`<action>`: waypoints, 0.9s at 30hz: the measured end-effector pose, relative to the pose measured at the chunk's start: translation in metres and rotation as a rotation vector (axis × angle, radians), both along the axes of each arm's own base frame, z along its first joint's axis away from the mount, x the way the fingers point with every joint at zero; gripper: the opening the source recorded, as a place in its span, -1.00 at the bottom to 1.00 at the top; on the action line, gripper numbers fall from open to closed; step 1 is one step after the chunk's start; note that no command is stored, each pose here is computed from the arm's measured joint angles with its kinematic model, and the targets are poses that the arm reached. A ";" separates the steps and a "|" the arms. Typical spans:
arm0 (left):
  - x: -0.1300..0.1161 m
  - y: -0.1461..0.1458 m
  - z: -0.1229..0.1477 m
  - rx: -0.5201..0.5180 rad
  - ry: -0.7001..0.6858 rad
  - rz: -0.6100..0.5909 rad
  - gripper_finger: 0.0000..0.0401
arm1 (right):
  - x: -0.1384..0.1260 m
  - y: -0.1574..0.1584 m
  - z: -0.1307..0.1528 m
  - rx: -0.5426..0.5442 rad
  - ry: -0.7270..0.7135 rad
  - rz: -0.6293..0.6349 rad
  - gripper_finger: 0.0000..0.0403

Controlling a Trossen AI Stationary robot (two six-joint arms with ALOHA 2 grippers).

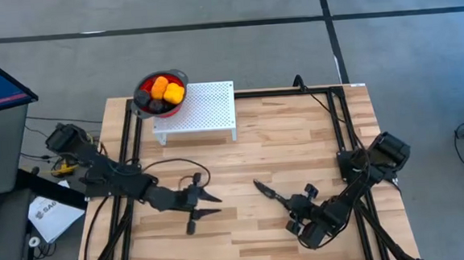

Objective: Pick & Place Fruit
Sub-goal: Put the black knife on the shelf

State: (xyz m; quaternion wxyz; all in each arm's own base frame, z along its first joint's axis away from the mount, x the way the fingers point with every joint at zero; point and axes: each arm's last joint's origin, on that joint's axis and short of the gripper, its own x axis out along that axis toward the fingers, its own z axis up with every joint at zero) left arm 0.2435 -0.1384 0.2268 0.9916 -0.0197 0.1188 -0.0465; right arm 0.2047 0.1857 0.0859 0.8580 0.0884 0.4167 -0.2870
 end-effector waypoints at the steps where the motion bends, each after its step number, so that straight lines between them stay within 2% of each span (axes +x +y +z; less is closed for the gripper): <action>1: -0.004 0.000 0.006 0.002 -0.019 -0.010 -0.40 | 0.001 -0.001 0.000 -0.004 -0.008 0.000 -0.56; 5: -0.020 0.000 0.025 0.018 -0.065 -0.053 -0.41 | 0.006 -0.003 0.004 -0.002 -0.036 -0.006 -0.56; 9: -0.033 0.003 0.031 0.002 -0.088 -0.070 -0.41 | 0.021 -0.011 0.020 -0.003 -0.056 0.019 -0.50; 16: -0.047 0.017 0.010 -0.030 -0.059 0.075 -0.41 | 0.066 -0.035 0.059 -0.005 -0.221 0.143 -0.52; 20: -0.052 0.021 -0.007 -0.068 -0.018 0.136 -0.41 | 0.096 -0.052 0.096 -0.015 -0.389 0.211 -0.51; 23: -0.055 0.024 -0.017 -0.103 0.005 0.150 -0.41 | 0.116 -0.069 0.126 -0.051 -0.442 0.224 -0.51; 27: -0.058 0.026 -0.026 -0.129 0.020 0.161 -0.41 | 0.139 -0.101 0.173 -0.079 -0.512 0.135 -0.51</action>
